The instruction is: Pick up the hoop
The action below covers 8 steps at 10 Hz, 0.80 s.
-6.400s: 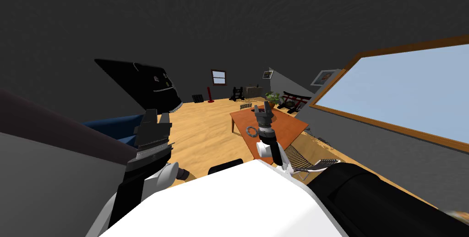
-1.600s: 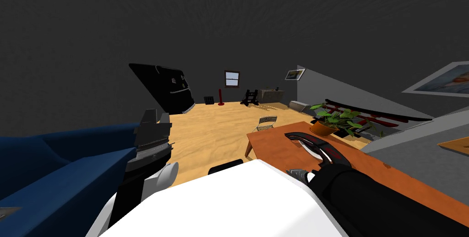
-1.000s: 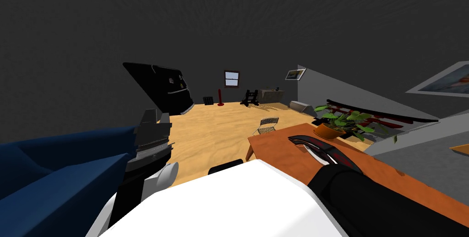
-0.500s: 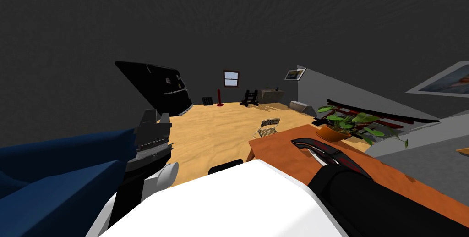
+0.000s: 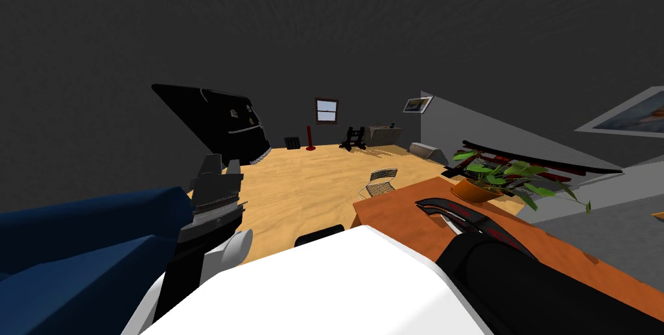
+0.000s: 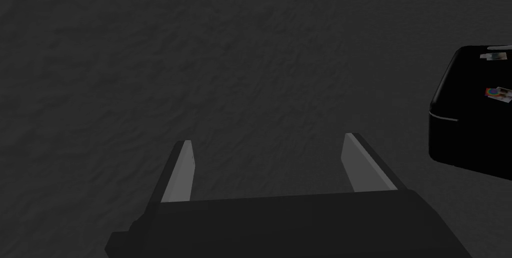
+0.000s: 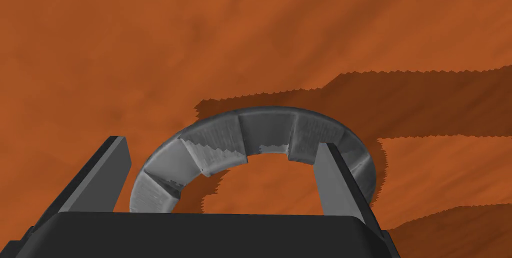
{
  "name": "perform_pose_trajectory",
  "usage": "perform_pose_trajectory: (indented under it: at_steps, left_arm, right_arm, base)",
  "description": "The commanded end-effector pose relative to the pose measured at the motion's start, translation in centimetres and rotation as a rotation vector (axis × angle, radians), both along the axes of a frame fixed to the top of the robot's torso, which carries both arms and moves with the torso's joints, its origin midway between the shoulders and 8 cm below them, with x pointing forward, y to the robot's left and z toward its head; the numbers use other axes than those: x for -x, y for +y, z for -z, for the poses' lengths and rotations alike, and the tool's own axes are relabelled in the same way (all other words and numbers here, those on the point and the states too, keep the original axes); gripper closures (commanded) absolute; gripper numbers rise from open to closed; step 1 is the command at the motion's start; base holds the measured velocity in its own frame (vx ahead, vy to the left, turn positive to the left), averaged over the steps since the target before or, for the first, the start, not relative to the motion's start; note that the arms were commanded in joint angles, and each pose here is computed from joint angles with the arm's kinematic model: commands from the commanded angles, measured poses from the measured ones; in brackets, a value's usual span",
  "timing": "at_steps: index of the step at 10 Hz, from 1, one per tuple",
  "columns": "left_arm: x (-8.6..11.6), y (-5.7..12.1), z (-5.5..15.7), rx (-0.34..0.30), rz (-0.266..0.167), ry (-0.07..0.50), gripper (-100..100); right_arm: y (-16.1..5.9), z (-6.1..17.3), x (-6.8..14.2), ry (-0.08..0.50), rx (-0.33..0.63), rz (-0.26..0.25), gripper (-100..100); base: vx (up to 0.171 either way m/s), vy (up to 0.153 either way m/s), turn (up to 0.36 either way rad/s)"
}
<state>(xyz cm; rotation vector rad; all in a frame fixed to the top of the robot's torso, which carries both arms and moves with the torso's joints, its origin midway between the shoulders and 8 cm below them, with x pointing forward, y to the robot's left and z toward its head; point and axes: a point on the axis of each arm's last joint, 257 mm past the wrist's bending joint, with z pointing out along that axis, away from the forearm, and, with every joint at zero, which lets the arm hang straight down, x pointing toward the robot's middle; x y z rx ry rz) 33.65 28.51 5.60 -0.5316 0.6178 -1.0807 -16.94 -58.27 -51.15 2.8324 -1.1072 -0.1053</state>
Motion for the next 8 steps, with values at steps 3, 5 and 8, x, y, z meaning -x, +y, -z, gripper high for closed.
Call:
perform_pose_trajectory:
  at_steps: [3, 5, 8]
  left_arm:
    - [0.0, 0.0, 0.0, 0.000, 0.000, 0.000, 0]
    - [0.0, 0.0, 0.0, 0.000, 0.000, 0.000, 0]
    - [0.0, 0.0, 0.0, 0.000, 0.000, 0.000, 0]
  right_arm:
    - [3.1, -0.3, 5.2, 0.066, -0.088, 0.198, -100]
    - [5.1, -0.1, 7.0, 0.087, -0.130, 0.283, -100]
    - [5.9, 0.1, 7.4, 0.090, -0.146, 0.306, 0]
  base:
    - [0.130, -0.012, -0.037]
    - [0.116, -0.019, -0.033]
    - [0.044, -0.006, -0.014]
